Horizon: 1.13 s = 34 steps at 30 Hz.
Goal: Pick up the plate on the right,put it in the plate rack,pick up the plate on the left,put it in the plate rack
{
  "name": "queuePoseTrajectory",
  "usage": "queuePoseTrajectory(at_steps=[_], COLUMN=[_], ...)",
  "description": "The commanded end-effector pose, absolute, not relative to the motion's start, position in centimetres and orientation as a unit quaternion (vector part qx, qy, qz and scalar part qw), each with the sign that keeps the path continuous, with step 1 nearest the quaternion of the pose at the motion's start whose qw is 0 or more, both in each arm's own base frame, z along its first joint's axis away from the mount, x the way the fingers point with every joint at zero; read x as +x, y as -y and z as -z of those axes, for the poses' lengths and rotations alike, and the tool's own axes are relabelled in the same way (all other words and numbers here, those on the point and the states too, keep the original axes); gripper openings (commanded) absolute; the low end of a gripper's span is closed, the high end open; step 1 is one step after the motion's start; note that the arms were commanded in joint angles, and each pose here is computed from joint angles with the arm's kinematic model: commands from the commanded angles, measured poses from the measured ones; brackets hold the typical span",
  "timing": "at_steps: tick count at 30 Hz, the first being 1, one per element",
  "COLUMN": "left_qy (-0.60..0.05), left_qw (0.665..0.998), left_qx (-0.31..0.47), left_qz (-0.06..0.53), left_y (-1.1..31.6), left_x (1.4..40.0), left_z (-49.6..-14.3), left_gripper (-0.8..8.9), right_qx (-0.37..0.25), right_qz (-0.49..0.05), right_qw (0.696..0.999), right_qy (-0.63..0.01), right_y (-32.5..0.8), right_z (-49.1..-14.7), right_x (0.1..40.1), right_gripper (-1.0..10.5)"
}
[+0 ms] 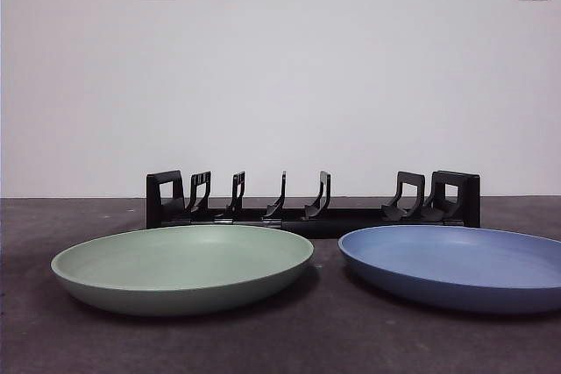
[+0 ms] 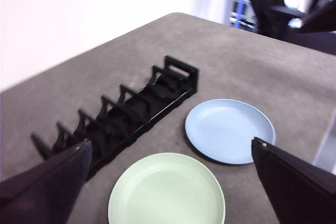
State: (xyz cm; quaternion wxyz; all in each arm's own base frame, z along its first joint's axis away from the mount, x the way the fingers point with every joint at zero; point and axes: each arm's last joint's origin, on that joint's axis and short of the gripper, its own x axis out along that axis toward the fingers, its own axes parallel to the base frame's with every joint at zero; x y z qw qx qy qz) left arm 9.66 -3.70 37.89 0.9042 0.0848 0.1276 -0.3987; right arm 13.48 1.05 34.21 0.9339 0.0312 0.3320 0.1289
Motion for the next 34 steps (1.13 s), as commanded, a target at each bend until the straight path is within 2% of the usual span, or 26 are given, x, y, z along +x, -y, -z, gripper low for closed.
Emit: queuePoseTrajectory(at_steps=[1,8,13,14,16,25,29,34], left_qy=[-0.105,-0.147,-0.172,-0.175,-0.181,-0.201,-0.203,-0.202], left_qw=[0.888,0.854,0.813,0.806,0.79,0.751,0.745,0.746], left_qx=[0.14,0.245,0.318,0.333,0.359,0.411,0.414,0.413], left_qz=[0.424,0.434,0.456,0.458,0.463,0.476,0.482,0.481], left_y=[4.3,7.7,11.2,11.9,13.2,16.3,16.8,16.8], left_x=[9.9,11.9,13.0,13.1,13.3,13.7,13.8,13.8], left_z=[-38.9,-39.4,-38.0,-37.7,-37.1,-35.3,-35.0,-35.0], left_gripper=[6.64,6.64,6.6,6.6,6.6,6.6,6.6,6.6], right_qx=[0.042,0.058,0.06,0.06,0.06,0.039,0.032,0.021], right_qz=[-0.126,-0.116,-0.105,-0.104,-0.102,-0.093,-0.099,-0.096], right_qw=[0.916,0.843,0.805,0.8,0.794,0.766,0.76,0.753], right_qy=[-0.378,-0.522,-0.581,-0.587,-0.597,-0.635,-0.642,-0.651], right_y=[-1.1,-1.3,-1.4,-1.4,-1.4,-2.2,-2.8,-3.1], right_z=[-33.1,-27.1,-23.3,-22.7,-21.7,-18.7,-17.9,-17.2], right_x=[15.6,22.9,25.7,26.1,26.8,28.2,28.5,28.8], right_gripper=[6.3,6.3,6.2,6.1,5.0,4.9,3.3,2.1])
